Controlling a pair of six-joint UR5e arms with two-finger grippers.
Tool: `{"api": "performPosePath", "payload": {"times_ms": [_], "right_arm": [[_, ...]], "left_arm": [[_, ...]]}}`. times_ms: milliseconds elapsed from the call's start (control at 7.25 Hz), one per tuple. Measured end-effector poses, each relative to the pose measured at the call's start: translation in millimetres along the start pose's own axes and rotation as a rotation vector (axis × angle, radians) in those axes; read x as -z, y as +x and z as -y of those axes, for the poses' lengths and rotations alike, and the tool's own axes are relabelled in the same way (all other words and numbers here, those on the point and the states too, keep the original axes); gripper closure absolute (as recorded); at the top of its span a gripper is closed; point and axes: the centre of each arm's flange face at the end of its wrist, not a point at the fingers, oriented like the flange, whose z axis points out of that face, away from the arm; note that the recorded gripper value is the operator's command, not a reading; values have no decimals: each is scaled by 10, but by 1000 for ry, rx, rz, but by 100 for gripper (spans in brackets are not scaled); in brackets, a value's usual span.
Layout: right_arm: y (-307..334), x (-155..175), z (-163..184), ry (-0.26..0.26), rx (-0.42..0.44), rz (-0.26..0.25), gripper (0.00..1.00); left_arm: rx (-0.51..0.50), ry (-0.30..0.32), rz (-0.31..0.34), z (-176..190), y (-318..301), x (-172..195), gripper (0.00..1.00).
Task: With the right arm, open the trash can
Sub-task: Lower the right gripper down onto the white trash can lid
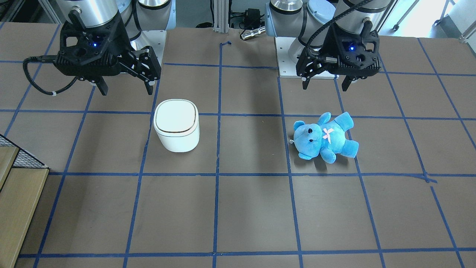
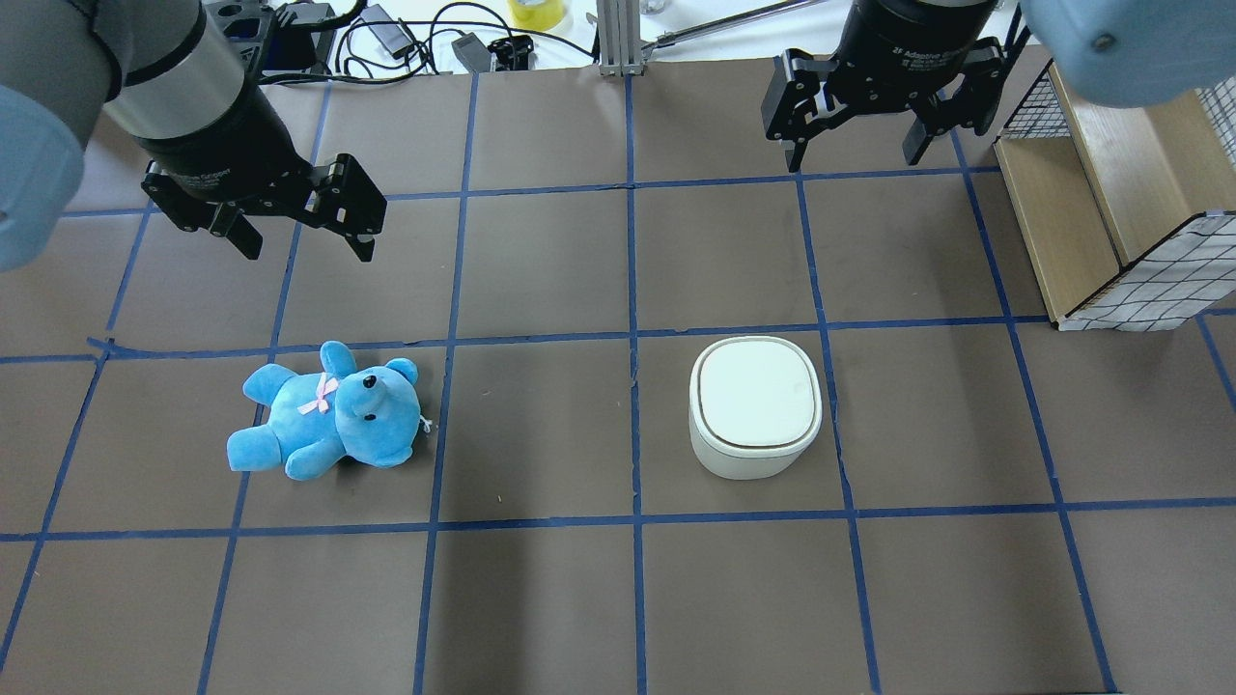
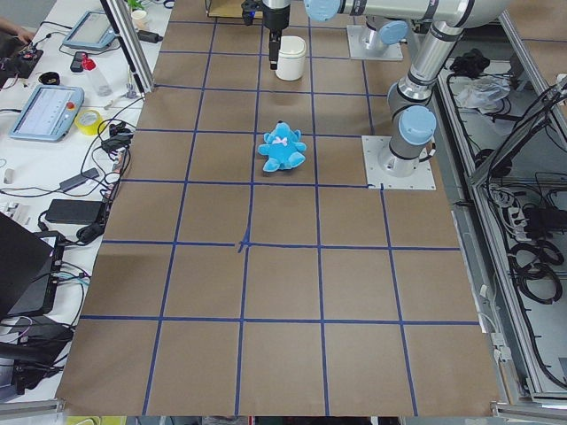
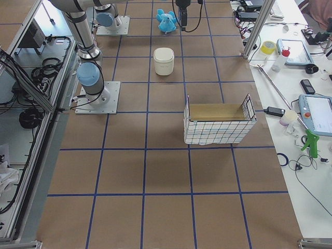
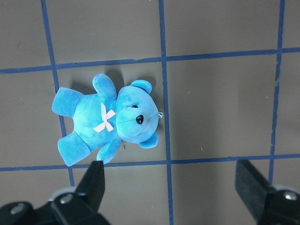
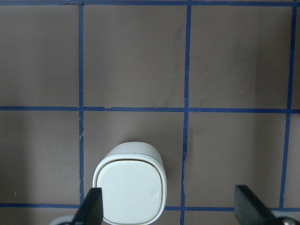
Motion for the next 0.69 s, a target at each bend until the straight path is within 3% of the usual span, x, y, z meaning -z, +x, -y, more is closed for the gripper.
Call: {"api": "performPosePath", "payload": {"times_ms": [414,552,690], "right_arm": [[3,4,11,14,-2,-3,0],[-4,-7,8,12,-5,2,26],[-10,-22,2,7,-15,5,83]], "left_arm": [[0,0,0,0,0,0,0],[0,0,0,0,0,0,0],[0,0,0,0,0,0,0]]}}
